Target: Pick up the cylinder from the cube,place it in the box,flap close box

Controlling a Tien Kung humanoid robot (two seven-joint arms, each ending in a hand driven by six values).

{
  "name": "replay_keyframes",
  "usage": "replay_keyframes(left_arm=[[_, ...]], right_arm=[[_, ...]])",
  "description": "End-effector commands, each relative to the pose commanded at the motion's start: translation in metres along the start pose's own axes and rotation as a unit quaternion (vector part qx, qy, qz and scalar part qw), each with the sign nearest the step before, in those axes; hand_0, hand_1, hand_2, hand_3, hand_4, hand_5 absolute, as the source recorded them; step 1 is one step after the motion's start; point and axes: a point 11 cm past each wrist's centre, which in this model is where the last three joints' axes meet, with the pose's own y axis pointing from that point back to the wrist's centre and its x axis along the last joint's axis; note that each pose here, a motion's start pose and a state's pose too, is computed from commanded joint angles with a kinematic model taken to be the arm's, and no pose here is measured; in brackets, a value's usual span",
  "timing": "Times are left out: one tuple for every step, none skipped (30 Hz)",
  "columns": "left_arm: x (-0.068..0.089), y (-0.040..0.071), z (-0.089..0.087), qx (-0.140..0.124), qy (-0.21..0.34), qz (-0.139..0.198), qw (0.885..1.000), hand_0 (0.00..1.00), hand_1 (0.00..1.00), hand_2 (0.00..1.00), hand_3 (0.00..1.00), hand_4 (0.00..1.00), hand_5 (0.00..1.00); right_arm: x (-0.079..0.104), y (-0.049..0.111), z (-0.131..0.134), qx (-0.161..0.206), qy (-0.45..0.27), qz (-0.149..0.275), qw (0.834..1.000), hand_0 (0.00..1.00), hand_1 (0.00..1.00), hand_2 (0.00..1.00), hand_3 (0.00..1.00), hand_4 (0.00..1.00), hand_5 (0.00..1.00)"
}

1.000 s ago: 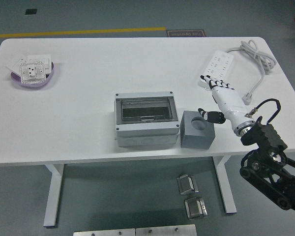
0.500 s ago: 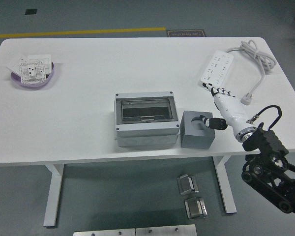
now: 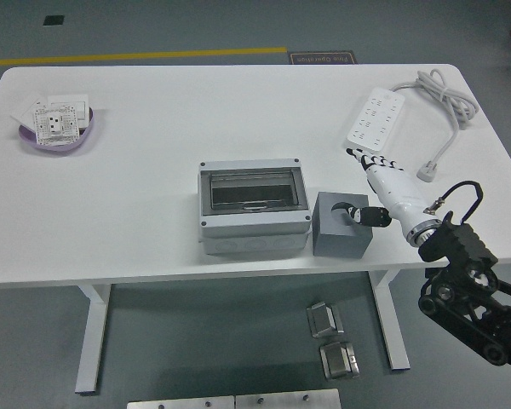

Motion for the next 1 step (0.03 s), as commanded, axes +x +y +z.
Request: replay_keyframes(left_arm=[[0.0003, 0.0001, 0.0007, -0.001, 0.0, 0.0, 1.0, 0.635, 0.579, 0.547, 0.597, 0.5, 0.039]], right_arm=[[-0.0004, -0.0002, -0.0002, 0.0, 0.0, 0.0, 1.0, 0.998, 0.998, 0.998, 0.998, 0.736, 0.079]])
